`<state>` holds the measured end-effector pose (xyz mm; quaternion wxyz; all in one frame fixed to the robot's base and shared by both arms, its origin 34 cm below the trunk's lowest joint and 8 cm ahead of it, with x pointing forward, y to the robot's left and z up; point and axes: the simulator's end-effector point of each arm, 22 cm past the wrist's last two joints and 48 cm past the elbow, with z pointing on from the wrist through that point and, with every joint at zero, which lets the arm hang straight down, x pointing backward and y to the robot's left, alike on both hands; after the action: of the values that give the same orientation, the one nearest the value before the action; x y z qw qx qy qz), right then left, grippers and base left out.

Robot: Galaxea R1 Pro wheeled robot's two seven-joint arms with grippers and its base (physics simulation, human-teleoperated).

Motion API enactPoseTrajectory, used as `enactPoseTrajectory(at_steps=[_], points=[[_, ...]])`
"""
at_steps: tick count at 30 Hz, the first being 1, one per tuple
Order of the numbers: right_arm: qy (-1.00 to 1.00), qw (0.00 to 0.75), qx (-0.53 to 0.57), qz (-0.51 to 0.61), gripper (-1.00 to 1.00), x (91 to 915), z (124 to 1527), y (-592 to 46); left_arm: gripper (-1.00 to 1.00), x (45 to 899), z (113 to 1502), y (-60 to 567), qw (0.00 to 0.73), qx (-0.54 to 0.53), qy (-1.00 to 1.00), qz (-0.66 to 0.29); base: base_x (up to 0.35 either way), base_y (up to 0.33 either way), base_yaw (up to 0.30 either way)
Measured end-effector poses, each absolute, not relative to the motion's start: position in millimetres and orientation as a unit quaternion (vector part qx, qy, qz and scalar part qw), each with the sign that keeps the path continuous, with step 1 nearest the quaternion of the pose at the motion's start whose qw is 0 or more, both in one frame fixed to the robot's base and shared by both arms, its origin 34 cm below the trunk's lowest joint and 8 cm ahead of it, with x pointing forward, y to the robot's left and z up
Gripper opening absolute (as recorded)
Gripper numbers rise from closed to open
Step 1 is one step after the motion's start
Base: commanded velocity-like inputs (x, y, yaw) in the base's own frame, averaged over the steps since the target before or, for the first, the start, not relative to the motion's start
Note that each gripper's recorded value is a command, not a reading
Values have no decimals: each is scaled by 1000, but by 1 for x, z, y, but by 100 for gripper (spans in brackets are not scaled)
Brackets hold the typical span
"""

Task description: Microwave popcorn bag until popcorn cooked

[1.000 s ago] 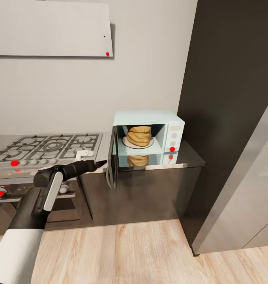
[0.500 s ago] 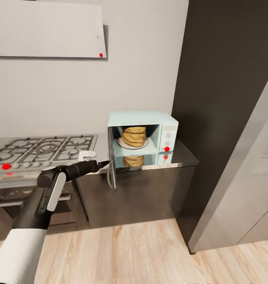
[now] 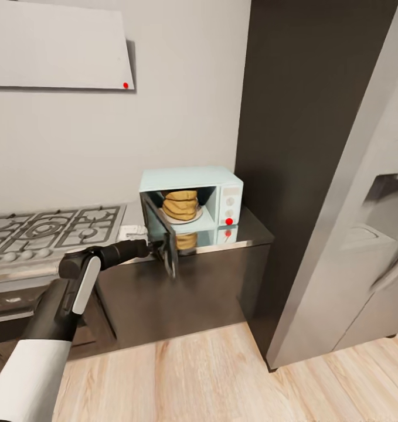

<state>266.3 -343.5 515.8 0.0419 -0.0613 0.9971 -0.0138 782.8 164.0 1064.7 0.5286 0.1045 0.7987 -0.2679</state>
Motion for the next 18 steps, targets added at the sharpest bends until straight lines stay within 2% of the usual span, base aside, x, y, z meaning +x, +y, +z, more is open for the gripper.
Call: enactPoseTrajectory(at_steps=[18], points=[[997,49,-61,-15,100,272,518,-344,100,783,1070,166,534,99,800,-256,0,0,-205]])
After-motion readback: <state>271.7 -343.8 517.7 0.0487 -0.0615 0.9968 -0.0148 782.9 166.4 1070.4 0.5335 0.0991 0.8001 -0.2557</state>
